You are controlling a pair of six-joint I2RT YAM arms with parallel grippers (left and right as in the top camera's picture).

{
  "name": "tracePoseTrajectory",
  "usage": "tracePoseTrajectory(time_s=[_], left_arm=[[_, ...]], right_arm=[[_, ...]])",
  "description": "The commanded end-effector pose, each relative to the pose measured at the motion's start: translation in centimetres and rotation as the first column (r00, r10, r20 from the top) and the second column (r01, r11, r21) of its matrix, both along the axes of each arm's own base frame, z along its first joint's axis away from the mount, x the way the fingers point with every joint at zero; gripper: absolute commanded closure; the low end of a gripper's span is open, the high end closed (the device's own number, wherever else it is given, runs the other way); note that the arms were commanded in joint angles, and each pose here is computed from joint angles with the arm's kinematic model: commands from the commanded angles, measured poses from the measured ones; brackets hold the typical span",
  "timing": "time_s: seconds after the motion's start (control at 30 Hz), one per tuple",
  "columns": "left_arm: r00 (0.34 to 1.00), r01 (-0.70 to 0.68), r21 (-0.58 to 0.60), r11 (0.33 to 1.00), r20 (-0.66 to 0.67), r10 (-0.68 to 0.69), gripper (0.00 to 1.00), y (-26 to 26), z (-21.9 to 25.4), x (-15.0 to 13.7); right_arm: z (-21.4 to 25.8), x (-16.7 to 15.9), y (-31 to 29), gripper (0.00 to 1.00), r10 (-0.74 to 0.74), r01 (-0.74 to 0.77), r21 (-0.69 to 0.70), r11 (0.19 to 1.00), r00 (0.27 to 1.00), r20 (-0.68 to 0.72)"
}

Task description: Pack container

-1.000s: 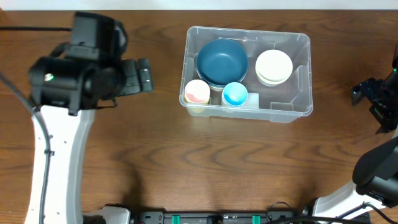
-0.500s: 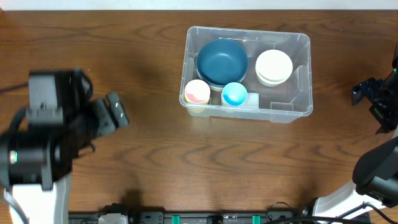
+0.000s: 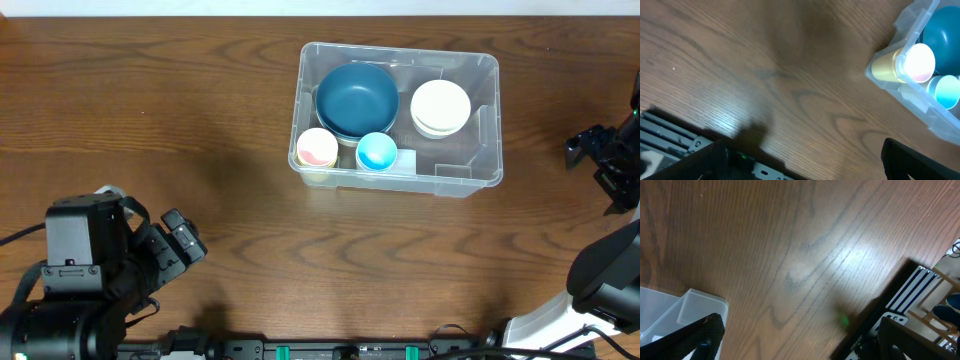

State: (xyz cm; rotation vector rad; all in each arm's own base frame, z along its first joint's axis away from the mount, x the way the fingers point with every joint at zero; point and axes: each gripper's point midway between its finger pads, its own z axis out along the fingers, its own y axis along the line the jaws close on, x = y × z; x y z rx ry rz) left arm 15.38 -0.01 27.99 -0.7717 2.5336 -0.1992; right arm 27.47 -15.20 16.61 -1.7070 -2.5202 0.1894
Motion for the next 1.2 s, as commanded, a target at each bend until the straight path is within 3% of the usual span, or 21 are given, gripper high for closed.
tracePoseTrajectory(time_s=[0.0, 0.5, 0.87, 1.03, 1.17], left_arm=[[0.999, -0.042, -0.015, 0.999, -0.014, 0.042, 0.02, 0.1, -0.3, 0.0], [0.999, -0.035, -0.010, 0.999, -0.031, 0.034, 0.02, 0.1, -0.5, -0.4], [0.984, 0.167, 0.106, 0.980, 0.046, -0.173, 0.02, 0.0, 0.0, 1.6], [0.934, 0.270, 0.106, 0.957, 0.212, -0.287, 0.02, -1.7, -0.4, 3.7], [0.852, 0.330, 0.097, 0.939, 0.397, -0.341, 0.02, -3.5, -1.5, 5.0]], right_arm=[[0.1, -0.1, -0.2, 0.01, -0.010, 0.010, -0.013, 1.000, 1.000, -0.001], [0.1, -0.1, -0.2, 0.01, -0.010, 0.010, -0.013, 1.000, 1.000, -0.001], [0.1, -0.1, -0.2, 0.01, -0.010, 0.010, -0.013, 1.000, 1.000, -0.001], [0.1, -0.1, -0.2, 0.01, -0.010, 0.010, -0.013, 1.000, 1.000, -0.001], [0.1, -0.1, -0.2, 0.01, -0.010, 0.010, -0.013, 1.000, 1.000, -0.001]])
